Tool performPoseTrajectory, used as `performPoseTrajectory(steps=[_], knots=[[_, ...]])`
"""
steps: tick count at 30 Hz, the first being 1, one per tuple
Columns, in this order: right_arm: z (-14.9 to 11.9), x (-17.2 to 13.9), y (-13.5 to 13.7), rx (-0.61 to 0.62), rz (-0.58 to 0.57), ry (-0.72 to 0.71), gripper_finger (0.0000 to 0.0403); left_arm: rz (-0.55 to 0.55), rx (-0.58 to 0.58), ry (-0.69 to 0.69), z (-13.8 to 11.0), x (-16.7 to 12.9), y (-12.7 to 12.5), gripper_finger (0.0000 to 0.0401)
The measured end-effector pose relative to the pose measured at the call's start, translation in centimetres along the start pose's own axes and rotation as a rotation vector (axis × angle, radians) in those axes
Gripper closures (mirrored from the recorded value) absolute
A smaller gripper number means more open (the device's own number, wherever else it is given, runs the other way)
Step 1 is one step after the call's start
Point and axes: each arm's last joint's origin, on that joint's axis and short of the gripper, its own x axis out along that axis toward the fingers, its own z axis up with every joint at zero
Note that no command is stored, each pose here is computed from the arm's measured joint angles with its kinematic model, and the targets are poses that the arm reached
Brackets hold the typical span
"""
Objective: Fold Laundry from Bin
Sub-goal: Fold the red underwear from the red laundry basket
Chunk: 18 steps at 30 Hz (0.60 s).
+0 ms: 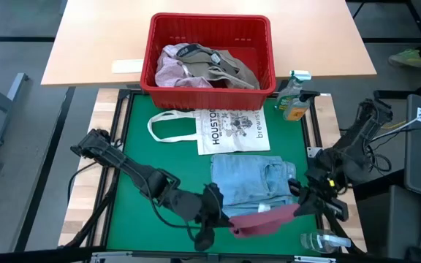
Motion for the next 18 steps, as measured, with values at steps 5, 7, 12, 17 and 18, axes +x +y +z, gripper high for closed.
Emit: performPoseTrajectory(steps=[5, 7, 12, 17, 18], knots=[[-1.0, -0.5, 0.4, -0.008, -0.099, -0.029, 0.0401, 0.09, 0.016, -0.022, -1.0, 0.8, 0.0, 0.04], [-1.3, -0.5, -0.1, -0.035, -0.171, -0.025, 0.0401, 0.138, 0.027, -0.014, -1.5, 1.5, 0.4, 0.04], [-2.2, -0.9, -1.7, -0.039, -0.375, -0.007, 0.0401, 0.242, 0.005, 0.026, -3.1, 4.0, 1.9, 0.04], [-2.6, -1.6, -3.3, -0.064, -0.571, -0.027, 0.0401, 0.406, 0.006, 0.063, -4.1, 5.8, 4.5, 0.04], [-2.5, -1.7, -3.7, -0.072, -0.61, -0.031, 0.0401, 0.439, 0.01, 0.07, -4.1, 5.9, 5.1, 0.04]])
